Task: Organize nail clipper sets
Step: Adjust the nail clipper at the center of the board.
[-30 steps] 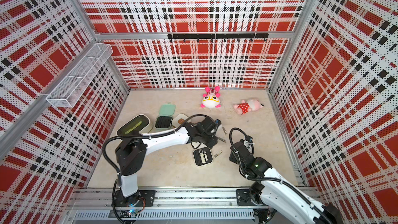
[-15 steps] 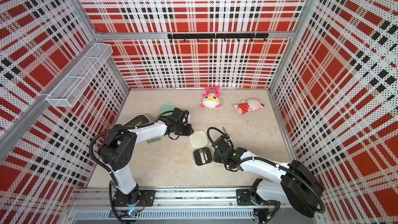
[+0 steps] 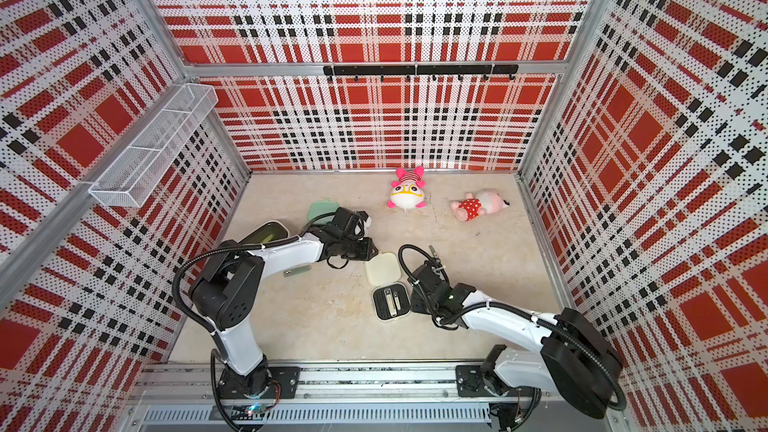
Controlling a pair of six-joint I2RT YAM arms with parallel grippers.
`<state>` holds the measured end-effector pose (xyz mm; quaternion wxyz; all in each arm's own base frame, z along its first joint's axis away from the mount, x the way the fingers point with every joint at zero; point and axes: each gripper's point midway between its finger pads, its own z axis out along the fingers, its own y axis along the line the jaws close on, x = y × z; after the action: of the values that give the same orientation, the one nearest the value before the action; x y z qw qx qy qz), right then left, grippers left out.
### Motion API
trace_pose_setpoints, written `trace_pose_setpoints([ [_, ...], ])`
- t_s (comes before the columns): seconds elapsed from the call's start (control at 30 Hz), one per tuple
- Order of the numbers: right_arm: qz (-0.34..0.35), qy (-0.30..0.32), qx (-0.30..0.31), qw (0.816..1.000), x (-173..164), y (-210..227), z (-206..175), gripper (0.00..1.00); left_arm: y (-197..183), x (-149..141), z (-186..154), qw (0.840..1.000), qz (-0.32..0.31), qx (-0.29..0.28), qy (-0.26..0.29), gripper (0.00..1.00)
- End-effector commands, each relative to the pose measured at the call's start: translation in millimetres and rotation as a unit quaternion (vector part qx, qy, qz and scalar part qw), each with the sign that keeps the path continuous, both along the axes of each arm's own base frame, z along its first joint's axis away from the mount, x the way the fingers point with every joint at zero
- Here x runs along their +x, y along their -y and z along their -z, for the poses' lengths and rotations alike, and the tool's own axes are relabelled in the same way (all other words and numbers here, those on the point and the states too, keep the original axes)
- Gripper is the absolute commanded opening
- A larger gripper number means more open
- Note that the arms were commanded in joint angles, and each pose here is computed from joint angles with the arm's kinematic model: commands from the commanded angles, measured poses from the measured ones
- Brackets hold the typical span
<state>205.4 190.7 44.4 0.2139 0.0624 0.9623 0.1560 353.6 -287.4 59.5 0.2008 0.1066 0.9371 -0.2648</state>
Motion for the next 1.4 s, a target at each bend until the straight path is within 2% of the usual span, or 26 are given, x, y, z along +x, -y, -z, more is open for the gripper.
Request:
trace_pose_setpoints([
  [0.0,0.005,-0.006,0.000,1.000,-4.9,3.0,2.1,0.12,6.9,-7.8,10.4,1.000,0.014,-0.001,-0.010,0.26],
  [0.43,0.000,-0.020,0.005,1.000,-6.5,-2.3,19.9,0.11,4.9,-16.6,19.2,1.000,0.016,0.006,-0.018,0.26],
  [0.8,0.007,-0.010,-0.013,1.000,6.7,-6.7,22.3,0.12,-3.6,-20.3,24.1,1.000,0.008,0.015,-0.020,0.25],
  [1.37,0.026,0.012,-0.021,0.999,65.4,-14.3,14.3,0.12,-8.3,-26.7,25.8,1.000,0.003,0.019,-0.020,0.25],
])
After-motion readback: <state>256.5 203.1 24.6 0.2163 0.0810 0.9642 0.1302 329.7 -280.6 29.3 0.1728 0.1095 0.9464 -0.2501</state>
